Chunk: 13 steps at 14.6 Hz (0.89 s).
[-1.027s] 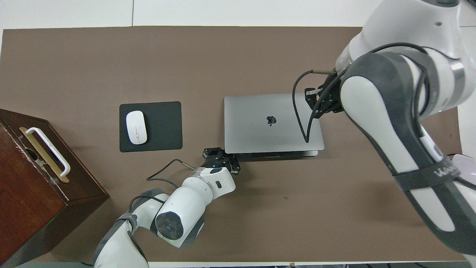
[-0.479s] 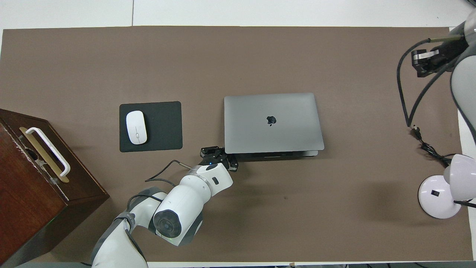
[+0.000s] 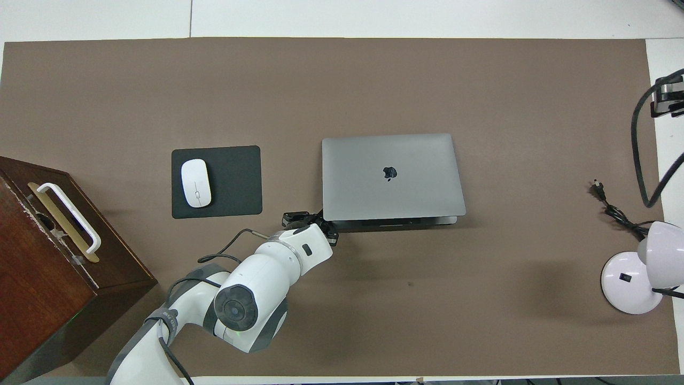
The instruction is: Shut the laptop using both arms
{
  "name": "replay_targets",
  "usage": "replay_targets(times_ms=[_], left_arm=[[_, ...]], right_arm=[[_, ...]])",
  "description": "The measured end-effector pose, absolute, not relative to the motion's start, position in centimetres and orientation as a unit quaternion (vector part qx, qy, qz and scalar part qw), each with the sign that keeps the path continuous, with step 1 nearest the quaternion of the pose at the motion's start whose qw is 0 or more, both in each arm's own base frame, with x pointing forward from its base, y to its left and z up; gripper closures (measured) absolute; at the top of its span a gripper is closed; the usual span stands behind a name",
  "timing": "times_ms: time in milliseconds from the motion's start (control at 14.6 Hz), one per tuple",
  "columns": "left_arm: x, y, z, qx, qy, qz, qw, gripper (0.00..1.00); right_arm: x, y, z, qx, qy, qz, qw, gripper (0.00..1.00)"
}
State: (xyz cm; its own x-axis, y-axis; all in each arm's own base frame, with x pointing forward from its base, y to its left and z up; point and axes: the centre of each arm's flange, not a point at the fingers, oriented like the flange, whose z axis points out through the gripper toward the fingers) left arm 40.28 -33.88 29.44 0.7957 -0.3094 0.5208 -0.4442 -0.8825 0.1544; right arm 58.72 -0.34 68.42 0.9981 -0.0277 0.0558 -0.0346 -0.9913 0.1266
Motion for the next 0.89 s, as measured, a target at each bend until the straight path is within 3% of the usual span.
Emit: replay_targets(times_ms=[479, 890], left_arm=[[39.8, -32.5, 33.9, 0.956, -0.2, 0.179, 0.122, 0.99], [40.0, -30.6, 37.0, 0.966, -0.189, 0.138, 0.114, 0.99]], right_arm=[[55.8, -2.4, 64.3, 0.999, -0.033, -0.007, 0.03, 0.0], [55.1, -4.1, 63.4, 0.998, -0.065, -0.011, -0.009, 0.0]])
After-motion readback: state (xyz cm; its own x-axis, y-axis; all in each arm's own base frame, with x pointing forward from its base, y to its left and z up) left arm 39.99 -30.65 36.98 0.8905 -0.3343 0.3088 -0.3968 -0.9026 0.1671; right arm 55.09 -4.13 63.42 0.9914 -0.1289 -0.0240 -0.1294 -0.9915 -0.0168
